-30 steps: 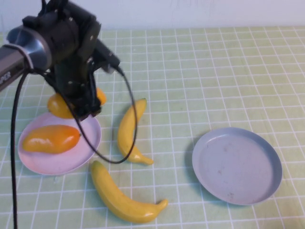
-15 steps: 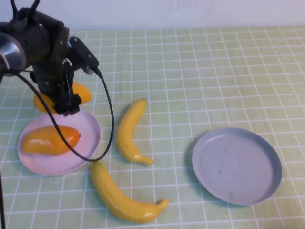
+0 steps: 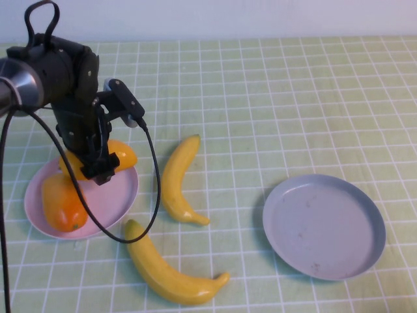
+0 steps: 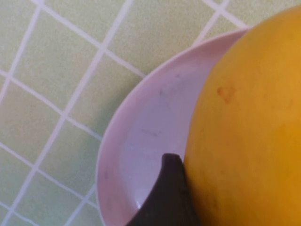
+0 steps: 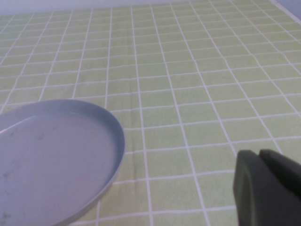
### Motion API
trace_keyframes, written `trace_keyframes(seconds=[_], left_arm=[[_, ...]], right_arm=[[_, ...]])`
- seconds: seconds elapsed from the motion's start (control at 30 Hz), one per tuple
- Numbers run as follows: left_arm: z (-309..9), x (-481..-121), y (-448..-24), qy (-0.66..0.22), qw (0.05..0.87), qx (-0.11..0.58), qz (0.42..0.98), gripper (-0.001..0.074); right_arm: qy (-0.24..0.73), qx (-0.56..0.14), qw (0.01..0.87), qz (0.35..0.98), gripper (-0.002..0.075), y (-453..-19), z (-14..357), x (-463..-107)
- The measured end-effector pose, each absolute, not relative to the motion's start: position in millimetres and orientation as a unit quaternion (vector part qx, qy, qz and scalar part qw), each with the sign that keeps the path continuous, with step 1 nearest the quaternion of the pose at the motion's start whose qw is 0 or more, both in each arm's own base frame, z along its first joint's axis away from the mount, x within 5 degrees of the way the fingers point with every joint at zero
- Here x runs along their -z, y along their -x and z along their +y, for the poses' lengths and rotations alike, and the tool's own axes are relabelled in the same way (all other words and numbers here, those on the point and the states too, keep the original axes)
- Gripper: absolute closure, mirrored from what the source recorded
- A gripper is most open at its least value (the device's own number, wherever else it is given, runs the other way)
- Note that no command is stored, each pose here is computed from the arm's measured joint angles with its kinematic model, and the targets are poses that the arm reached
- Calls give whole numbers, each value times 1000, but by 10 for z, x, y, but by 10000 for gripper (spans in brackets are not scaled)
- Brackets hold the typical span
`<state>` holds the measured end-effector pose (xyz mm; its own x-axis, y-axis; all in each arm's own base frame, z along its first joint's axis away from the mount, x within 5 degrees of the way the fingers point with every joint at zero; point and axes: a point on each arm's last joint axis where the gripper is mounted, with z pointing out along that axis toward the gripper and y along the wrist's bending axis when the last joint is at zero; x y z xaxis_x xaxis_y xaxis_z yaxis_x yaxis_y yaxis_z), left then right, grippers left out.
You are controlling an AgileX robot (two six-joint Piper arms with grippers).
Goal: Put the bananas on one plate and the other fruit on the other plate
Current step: Put one type of fruit in the left plate
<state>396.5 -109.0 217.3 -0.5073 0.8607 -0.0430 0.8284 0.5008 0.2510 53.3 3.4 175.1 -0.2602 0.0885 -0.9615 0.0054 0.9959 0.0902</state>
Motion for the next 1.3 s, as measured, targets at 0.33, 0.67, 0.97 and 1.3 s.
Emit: trace_keyframes(seconds=[0.33,0.67,0.97,1.3], left_arm=[[-1052,-2191,-3927,-433,65,-105,893,159],[-1014,-2558,-3770,-422,82,-113,896,157],[-1044,-2717,-3664,-391,92,-98,911,156],[-1302,-2572,-3637,-354,83,-93,927,66]], right_arm=[[-30,-34,607,793,741,-533,34,-1751],[-30,-34,607,793,741,-533,34,-1751],[-30,-35,607,793,741,-533,34,-1751],[-30,-35,607,793,741,-533,34,-1751]])
